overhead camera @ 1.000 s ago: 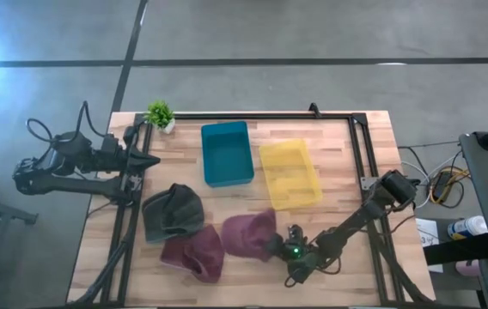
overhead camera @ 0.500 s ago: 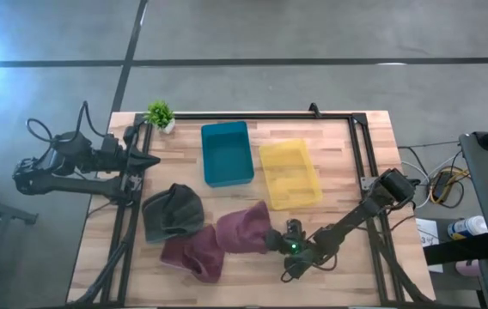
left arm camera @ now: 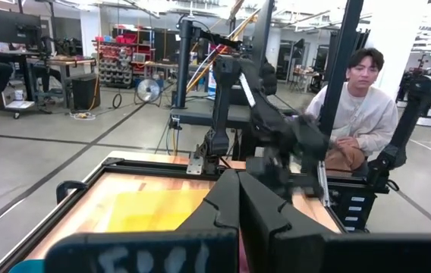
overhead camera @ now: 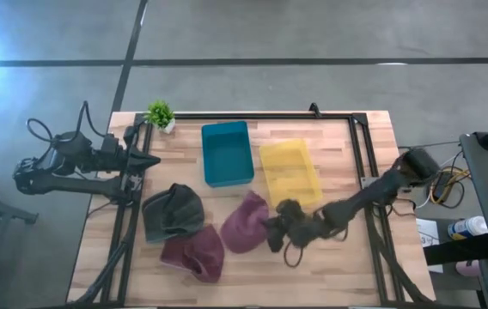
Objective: Pick & Place hat
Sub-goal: Put the top red cap into the yellow bin
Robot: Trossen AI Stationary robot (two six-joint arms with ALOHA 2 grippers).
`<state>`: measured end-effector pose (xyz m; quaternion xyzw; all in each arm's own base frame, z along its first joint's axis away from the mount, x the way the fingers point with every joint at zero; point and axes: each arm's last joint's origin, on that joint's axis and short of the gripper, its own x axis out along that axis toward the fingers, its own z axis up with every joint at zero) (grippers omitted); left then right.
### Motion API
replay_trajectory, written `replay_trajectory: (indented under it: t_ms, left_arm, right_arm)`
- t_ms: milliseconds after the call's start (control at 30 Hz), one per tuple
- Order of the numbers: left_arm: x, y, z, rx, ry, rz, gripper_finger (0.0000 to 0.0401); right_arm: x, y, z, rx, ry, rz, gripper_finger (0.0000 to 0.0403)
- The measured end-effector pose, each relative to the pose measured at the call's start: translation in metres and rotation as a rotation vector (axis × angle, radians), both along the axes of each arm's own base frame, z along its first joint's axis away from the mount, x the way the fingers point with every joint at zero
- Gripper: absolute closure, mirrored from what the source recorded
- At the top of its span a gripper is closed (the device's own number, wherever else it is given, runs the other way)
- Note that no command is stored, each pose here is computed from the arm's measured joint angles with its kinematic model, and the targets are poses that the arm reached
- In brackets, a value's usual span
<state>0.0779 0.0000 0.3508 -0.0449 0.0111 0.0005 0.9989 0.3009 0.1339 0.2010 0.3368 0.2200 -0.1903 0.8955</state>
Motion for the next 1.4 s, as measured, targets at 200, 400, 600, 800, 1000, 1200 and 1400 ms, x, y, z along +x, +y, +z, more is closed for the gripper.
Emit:
replay_trajectory:
  t_ms: [200, 400, 600, 800, 1000, 1200, 1400]
  left_arm:
    - [0.000, 0.000, 0.000, 0.000, -0.001, 0.000, 0.0401]
    - [0.000, 0.000, 0.000, 0.000, -0.001, 0.000, 0.0401]
    - [0.000, 0.000, 0.000, 0.000, -0.002, 0.000, 0.0401]
    - [0.000, 0.000, 0.000, 0.000, -0.002, 0.000, 0.0401]
    - [0.000, 0.000, 0.000, 0.000, -0.001, 0.000, 0.0401]
    - [0.000, 0.000, 0.000, 0.000, -0.001, 0.000, 0.0401]
    - [0.000, 0.000, 0.000, 0.000, -0.001, 0.000, 0.0401]
  right_arm:
    - [-0.016, -0.037, 0.045, -0.040, -0.007, 0.048, 0.0394]
    - [-0.038, -0.075, 0.081, -0.084, -0.033, 0.063, 0.0394]
    - [-0.061, -0.109, 0.107, -0.117, -0.064, 0.062, 0.0394]
    - [-0.081, -0.136, 0.111, -0.107, 0.012, 0.082, 0.0394]
    - [-0.088, -0.156, 0.104, -0.138, 0.119, 0.146, 0.0394]
    - [-0.087, -0.178, 0.102, -0.174, 0.143, 0.132, 0.0394]
    - [-0.090, -0.192, 0.122, -0.235, 0.099, 0.121, 0.0394]
